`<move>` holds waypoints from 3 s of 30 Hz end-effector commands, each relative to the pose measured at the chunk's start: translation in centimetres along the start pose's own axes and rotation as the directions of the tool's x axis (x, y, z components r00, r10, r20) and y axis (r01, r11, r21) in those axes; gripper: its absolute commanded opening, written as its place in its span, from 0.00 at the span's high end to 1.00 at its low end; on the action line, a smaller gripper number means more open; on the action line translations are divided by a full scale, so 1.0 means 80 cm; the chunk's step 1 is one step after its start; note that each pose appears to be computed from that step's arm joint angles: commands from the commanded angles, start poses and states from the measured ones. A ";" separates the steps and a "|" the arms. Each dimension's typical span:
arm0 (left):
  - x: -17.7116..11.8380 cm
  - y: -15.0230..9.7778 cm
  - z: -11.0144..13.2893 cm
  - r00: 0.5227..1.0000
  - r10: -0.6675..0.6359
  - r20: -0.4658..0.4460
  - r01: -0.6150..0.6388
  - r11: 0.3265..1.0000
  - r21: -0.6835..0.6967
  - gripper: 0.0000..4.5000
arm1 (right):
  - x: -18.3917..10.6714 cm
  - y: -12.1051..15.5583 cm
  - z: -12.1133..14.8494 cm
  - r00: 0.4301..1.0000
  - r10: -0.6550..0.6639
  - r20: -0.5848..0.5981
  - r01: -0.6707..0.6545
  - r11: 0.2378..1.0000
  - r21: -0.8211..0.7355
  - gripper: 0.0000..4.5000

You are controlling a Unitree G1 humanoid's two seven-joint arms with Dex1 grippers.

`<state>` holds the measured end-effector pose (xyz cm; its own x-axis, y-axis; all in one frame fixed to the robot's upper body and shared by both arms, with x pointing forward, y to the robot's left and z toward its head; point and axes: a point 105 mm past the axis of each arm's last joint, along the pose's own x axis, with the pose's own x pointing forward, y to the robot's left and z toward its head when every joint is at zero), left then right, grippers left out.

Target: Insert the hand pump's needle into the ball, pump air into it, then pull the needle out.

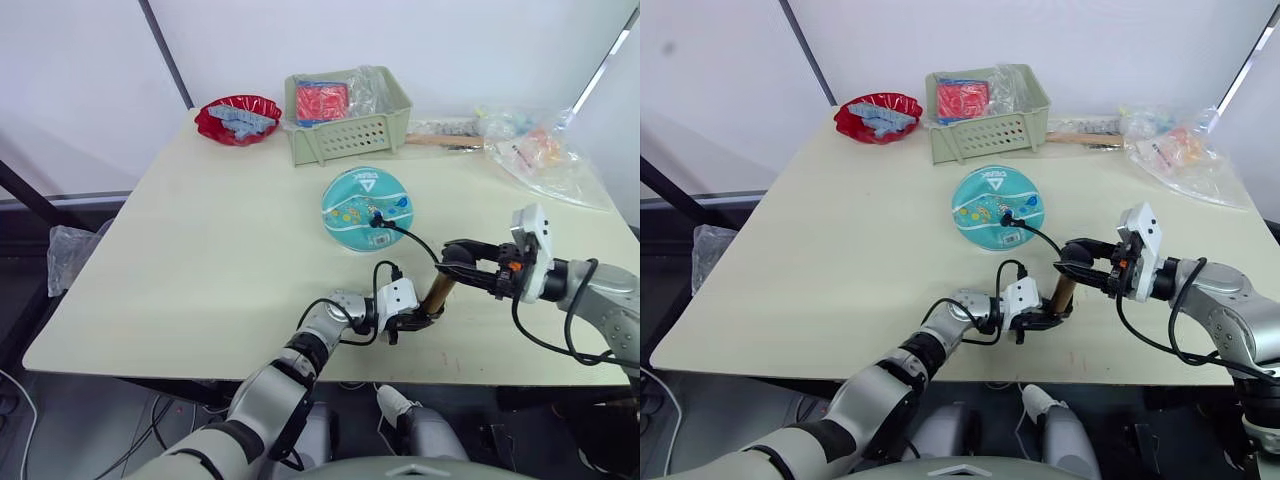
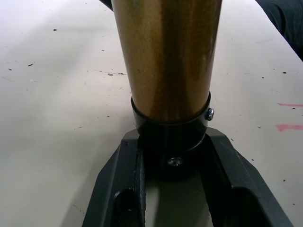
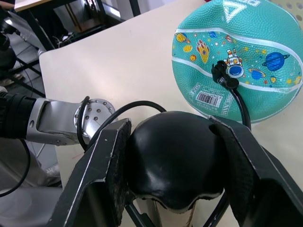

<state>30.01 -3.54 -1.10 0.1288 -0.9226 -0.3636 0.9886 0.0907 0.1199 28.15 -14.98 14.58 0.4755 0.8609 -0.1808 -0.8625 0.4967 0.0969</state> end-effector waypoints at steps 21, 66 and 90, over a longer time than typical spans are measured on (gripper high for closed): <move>-0.007 -0.032 -0.056 0.985 -0.084 -0.150 0.068 0.992 -0.108 0.75 | -0.084 0.010 0.171 0.995 -0.006 0.098 0.017 0.993 -0.114 0.54; -0.008 -0.027 -0.054 0.986 -0.073 -0.151 0.057 0.993 -0.106 0.75 | -0.031 -0.002 0.015 0.996 -0.057 -0.072 0.059 0.998 0.029 0.54; -0.008 -0.026 -0.054 0.985 -0.073 -0.153 0.057 0.992 -0.108 0.75 | -0.115 0.008 0.196 0.991 -0.079 0.106 0.093 0.986 -0.140 0.54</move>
<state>29.89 -4.43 -0.30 0.0868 -0.9317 -0.3527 0.9911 0.0449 0.1251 26.46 -19.44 27.42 0.4851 0.8556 -0.1808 -0.8613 0.5032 0.0704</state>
